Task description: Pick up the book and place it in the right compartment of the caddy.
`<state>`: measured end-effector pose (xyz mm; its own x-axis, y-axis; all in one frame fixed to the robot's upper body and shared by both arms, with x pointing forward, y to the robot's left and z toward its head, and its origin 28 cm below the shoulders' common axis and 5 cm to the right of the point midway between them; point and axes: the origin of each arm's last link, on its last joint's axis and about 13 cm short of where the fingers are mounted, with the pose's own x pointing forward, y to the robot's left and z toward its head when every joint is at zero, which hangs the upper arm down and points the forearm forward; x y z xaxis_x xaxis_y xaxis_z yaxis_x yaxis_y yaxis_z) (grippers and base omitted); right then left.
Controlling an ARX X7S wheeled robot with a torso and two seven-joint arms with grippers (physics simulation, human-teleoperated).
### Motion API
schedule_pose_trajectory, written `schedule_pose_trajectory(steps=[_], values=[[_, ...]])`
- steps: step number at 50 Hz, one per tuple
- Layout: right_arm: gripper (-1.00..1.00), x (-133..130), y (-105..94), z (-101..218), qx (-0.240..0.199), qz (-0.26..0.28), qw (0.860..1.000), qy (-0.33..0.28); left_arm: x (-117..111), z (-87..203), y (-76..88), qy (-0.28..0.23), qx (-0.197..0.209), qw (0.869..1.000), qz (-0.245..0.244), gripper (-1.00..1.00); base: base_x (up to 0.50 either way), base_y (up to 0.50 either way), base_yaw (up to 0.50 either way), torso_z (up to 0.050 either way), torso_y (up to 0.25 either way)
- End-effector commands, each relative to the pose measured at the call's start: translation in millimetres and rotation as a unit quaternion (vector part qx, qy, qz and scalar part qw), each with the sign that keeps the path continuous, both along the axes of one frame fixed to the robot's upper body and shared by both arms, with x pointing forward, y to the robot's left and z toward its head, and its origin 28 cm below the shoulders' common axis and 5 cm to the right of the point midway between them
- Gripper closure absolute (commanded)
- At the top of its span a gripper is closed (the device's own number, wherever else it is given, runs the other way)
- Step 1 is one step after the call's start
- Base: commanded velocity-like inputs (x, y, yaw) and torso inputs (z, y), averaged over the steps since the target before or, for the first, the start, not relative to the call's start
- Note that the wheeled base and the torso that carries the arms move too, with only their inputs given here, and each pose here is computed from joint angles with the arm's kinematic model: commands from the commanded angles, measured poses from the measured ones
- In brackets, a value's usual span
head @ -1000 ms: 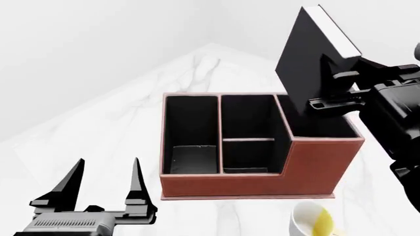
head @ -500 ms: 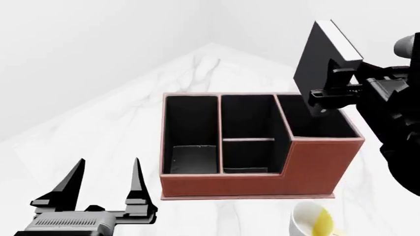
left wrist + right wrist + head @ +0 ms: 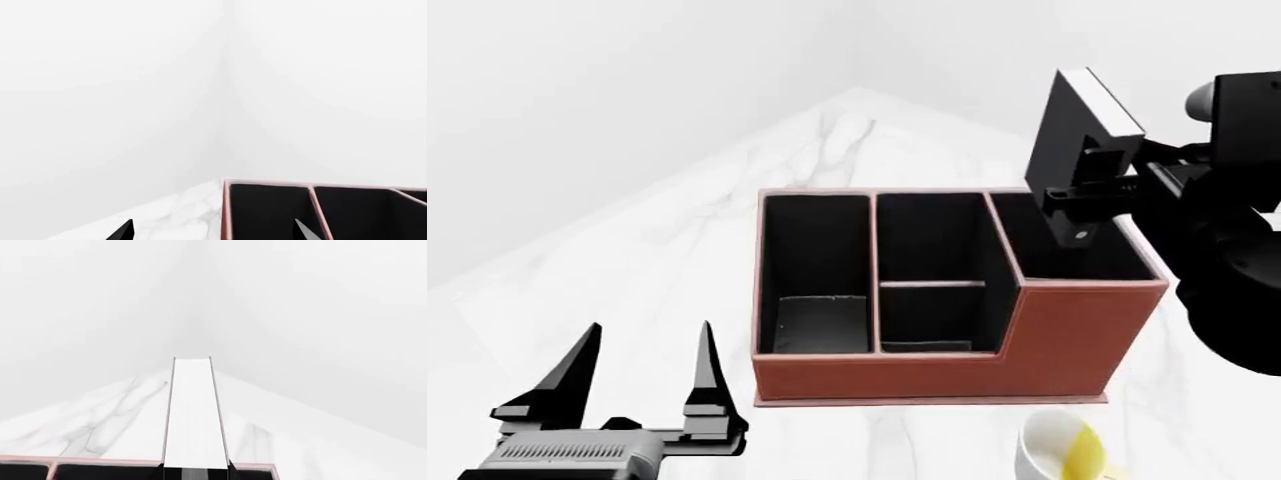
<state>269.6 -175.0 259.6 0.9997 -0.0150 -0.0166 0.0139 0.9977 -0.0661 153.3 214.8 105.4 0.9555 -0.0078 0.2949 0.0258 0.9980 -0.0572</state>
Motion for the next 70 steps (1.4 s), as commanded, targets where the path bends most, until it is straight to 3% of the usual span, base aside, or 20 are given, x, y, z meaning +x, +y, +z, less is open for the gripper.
schedule_pose_trajectory(steps=[1,70], values=[[1.0,14,-8.7,5,-0.015,-0.037,0.999,-0.015,0,0,-0.2,0.001,0.0,1.0,-0.001,-1.0,0.0,0.0,0.0,0.0,0.011],[1.0,24,-6.4,-31,-0.017,-0.03,0.999,0.027,0,-1,-0.4,0.001,0.001,1.0,-0.001,-1.0,0.0,0.0,0.0,0.0,0.001]])
